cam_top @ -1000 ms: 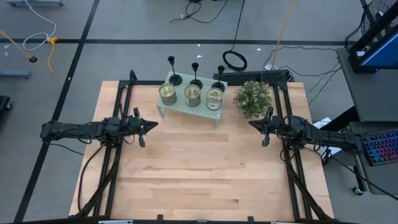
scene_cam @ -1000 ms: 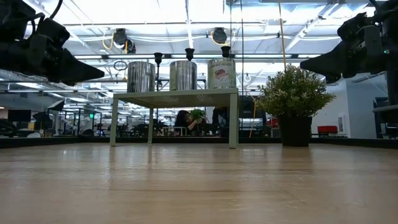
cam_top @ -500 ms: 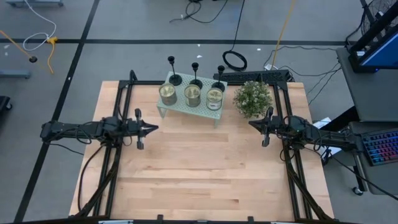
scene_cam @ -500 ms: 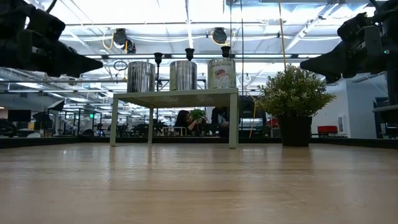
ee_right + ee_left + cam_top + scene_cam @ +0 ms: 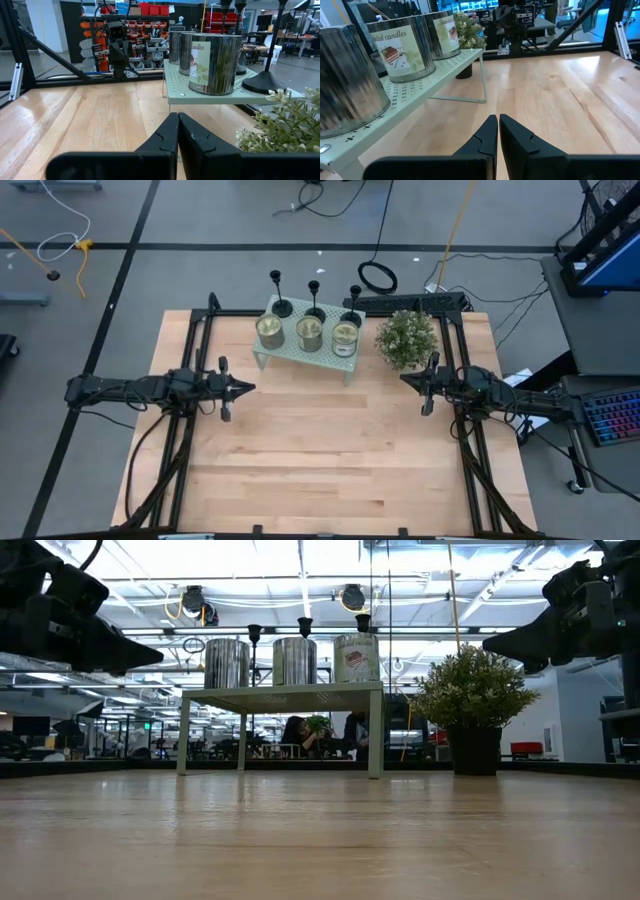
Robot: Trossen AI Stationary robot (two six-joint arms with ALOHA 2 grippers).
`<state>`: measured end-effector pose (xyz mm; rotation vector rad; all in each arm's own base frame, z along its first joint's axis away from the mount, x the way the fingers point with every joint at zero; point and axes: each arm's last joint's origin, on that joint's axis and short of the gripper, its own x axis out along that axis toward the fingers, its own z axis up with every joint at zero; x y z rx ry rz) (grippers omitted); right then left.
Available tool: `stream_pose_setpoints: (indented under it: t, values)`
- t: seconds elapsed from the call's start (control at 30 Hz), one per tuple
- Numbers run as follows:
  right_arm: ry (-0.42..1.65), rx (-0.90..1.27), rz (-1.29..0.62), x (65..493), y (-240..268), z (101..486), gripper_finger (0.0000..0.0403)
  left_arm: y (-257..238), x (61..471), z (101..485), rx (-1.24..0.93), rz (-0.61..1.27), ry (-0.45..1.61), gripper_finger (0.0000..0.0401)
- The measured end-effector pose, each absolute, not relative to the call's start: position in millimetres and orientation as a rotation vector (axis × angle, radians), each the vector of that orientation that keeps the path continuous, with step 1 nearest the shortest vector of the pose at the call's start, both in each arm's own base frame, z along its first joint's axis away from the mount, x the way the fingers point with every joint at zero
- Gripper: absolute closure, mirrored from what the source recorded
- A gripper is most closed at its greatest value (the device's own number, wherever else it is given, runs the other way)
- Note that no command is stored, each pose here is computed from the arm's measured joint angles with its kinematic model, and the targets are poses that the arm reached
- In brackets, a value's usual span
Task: Pick & Place candle stick holders
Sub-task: Return to Home Position
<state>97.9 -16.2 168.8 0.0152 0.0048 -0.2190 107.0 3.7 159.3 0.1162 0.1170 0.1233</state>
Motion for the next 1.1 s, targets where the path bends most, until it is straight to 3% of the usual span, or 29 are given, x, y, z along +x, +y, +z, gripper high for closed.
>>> stream_pose_setpoints:
  t: [1.1]
  values:
    - [0.001,0.015,-0.220,97.9,-16.3,169.2,0.0398,3.7,107.1,159.9,0.113,0.125,0.107,0.0375]
